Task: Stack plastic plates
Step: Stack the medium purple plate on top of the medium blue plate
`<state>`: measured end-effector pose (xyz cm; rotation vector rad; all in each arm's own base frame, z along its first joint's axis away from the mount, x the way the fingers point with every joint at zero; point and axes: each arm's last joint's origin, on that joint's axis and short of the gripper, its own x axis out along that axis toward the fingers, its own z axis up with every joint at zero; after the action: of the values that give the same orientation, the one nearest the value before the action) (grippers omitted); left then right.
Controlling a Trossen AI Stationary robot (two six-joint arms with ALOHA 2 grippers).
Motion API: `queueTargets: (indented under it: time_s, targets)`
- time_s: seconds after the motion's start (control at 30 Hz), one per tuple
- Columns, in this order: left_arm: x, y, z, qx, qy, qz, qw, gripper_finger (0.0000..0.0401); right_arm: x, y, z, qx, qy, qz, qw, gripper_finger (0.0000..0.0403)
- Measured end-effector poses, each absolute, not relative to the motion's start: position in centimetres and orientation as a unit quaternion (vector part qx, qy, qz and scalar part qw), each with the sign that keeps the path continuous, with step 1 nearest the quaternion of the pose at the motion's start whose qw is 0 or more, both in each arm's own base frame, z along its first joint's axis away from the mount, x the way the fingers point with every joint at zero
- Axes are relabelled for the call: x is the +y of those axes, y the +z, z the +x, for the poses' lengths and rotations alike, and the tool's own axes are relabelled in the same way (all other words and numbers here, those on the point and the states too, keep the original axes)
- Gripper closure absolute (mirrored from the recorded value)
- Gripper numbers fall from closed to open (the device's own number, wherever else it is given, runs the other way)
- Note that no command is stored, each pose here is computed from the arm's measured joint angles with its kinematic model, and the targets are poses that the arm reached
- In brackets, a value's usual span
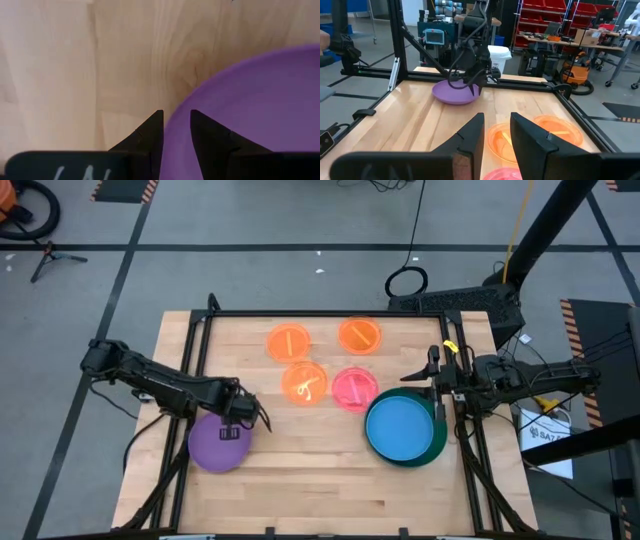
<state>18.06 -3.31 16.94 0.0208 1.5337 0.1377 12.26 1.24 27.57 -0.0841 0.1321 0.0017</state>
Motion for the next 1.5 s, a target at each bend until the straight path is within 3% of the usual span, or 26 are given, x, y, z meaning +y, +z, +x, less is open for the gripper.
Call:
queueTargets:
  time_s: [0.43,0.7,0.9,1.2,1.5]
  targets:
    - [-2.6,16.8,18.3,0.689,0.075,-0.009,0.721,0.0298,1.2,27.6,12.3,0.066,0.001,-0.043,0.997,0.0316]
    - [-2.8,16.9,19.3,0.65,0.078,-0.028,0.755,0.0298,1.2,27.6,12.3,0.066,0.001,-0.043,0.997,0.0316]
    - [-2.5,17.2,20.1,0.602,0.139,-0.017,0.786,0.0298,1.2,27.6,12.3,0.066,0.001,-0.045,0.997,0.0316]
    - [-3.8,20.1,21.0,0.6,0.116,-0.024,0.791,0.0298,1.2,27.6,12.3,0.066,0.001,-0.046,0.997,0.0316]
    - [-6.6,18.9,18.5,0.675,0.078,-0.08,0.729,0.0298,1.2,27.6,12.3,0.066,0.001,-0.049,0.997,0.0316]
